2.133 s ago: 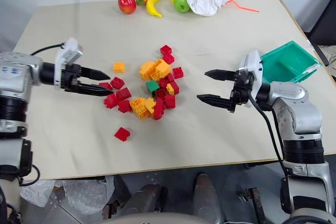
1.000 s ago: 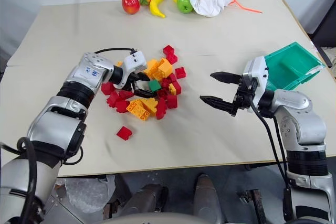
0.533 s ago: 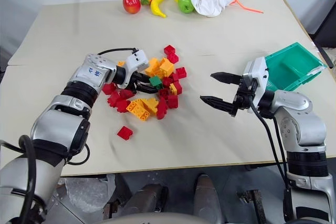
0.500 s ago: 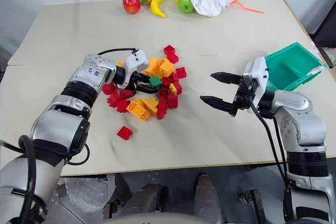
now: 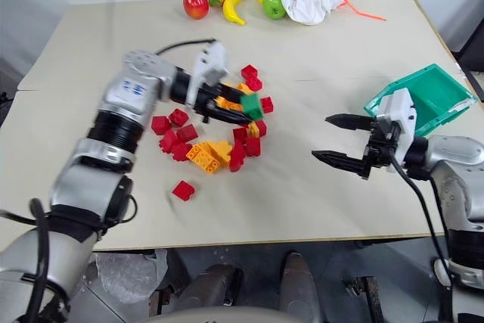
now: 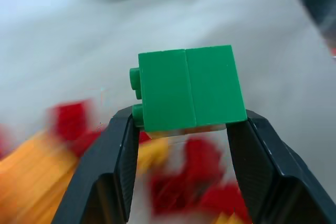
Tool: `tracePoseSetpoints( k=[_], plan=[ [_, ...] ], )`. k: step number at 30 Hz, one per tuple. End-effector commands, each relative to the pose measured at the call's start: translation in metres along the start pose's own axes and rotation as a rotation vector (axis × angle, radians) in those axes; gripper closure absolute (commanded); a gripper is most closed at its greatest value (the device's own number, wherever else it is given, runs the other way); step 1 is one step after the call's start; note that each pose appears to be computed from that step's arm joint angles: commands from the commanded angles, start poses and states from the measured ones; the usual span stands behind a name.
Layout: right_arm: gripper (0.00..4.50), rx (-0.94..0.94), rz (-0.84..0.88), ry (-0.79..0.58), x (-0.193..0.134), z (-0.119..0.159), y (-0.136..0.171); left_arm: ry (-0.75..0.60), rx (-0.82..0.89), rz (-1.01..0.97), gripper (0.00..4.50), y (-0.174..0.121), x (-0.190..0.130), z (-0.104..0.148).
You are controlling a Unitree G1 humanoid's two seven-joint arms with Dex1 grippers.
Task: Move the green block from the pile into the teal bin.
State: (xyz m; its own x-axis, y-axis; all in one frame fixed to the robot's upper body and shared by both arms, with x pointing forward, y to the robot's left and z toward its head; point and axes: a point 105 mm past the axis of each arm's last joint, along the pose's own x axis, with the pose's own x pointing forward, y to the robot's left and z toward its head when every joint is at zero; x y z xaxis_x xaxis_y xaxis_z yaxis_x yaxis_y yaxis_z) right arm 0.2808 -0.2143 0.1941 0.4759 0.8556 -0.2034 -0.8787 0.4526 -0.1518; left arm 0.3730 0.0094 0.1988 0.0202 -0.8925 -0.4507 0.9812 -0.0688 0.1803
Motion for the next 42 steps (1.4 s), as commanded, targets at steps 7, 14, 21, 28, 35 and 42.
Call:
tracePoseSetpoints(
  k=[7, 14, 21, 28, 35, 42],
  plan=[
    [0.00, 0.030, -0.039, 0.129, -0.057, -0.014, 0.020, 0.050, 0.108, -0.101, 2.34, -0.014, 0.068, 0.008],
    [0.00, 0.016, -0.093, 0.107, -0.060, -0.005, 0.026, 0.133, 0.142, -0.141, 1.46, -0.022, 0.089, -0.005],
    [0.00, -0.010, -0.099, 0.100, -0.057, 0.006, 0.030, 0.048, 0.135, -0.119, 0.02, -0.012, 0.061, 0.003],
    [0.00, -0.011, -0.180, 0.206, -0.081, 0.009, 0.027, -0.171, 0.058, -0.073, 0.02, -0.006, -0.012, 0.007],
    [0.00, 0.059, -0.195, 0.281, -0.064, 0.008, 0.037, -0.354, -0.020, 0.020, 0.02, -0.042, -0.077, -0.009],
    [0.00, 0.144, -0.282, 0.188, 0.017, -0.007, 0.039, -0.435, -0.051, 0.112, 0.02, -0.074, -0.104, -0.028]
  ],
)
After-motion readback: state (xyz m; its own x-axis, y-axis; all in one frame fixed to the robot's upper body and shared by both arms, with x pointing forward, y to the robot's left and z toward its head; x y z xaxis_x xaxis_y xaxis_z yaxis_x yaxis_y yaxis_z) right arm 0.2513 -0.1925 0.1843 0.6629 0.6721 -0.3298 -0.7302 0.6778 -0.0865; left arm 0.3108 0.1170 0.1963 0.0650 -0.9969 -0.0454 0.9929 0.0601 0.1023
